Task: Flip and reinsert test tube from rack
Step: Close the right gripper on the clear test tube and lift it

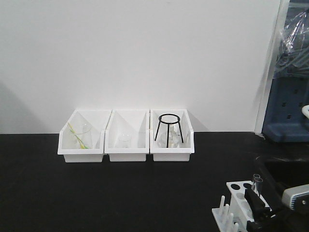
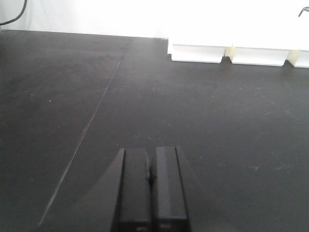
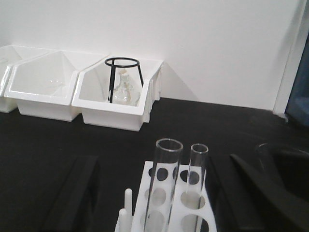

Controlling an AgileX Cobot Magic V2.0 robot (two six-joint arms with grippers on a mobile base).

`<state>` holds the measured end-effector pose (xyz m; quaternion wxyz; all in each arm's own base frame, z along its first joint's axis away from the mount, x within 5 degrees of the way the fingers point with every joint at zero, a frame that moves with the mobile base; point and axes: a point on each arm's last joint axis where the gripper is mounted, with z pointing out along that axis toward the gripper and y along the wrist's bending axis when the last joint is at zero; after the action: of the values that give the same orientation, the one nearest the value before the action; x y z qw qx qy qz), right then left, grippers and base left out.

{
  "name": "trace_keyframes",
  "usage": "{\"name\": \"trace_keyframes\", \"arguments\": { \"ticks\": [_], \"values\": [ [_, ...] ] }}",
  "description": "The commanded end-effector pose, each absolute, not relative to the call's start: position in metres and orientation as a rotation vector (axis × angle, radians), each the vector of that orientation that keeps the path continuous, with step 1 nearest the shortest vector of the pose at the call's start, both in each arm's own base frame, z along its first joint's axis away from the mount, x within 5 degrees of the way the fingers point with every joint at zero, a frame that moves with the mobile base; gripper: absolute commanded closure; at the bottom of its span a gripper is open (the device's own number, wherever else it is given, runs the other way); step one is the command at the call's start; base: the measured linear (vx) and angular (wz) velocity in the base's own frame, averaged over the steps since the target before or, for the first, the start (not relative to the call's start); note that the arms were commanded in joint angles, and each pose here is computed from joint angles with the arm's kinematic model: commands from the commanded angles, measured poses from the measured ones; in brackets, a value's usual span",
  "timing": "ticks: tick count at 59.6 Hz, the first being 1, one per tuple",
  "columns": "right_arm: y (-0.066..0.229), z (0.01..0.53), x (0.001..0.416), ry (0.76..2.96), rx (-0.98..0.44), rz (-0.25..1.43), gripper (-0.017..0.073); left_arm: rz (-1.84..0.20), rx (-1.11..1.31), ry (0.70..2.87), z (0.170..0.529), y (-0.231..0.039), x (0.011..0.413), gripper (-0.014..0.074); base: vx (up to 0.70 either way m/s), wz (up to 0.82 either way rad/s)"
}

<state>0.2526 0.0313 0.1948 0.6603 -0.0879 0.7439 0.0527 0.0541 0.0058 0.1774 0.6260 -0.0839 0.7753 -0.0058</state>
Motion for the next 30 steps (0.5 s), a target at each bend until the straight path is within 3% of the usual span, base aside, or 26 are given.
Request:
{"name": "trace_keyframes", "arguments": {
  "ticks": [1,20,30],
  "values": [
    [0.033,0.204,0.269,1.541,-0.163,0.15,0.0075,-0.025,-0.178,1.681,0.186,0.005,0.055,0.06,0.0,0.0],
    [0.036,0.179,0.302,1.572,-0.163,0.162,0.0083,-0.025,-0.178,1.681,0.186,0.005,0.055,0.06,0.0,0.0],
    [0.037,0.173,0.31,1.584,-0.161,0.164,0.0164,-0.025,-0.178,1.681,0.186,0.005,0.055,0.06,0.0,0.0]
  ]
}}
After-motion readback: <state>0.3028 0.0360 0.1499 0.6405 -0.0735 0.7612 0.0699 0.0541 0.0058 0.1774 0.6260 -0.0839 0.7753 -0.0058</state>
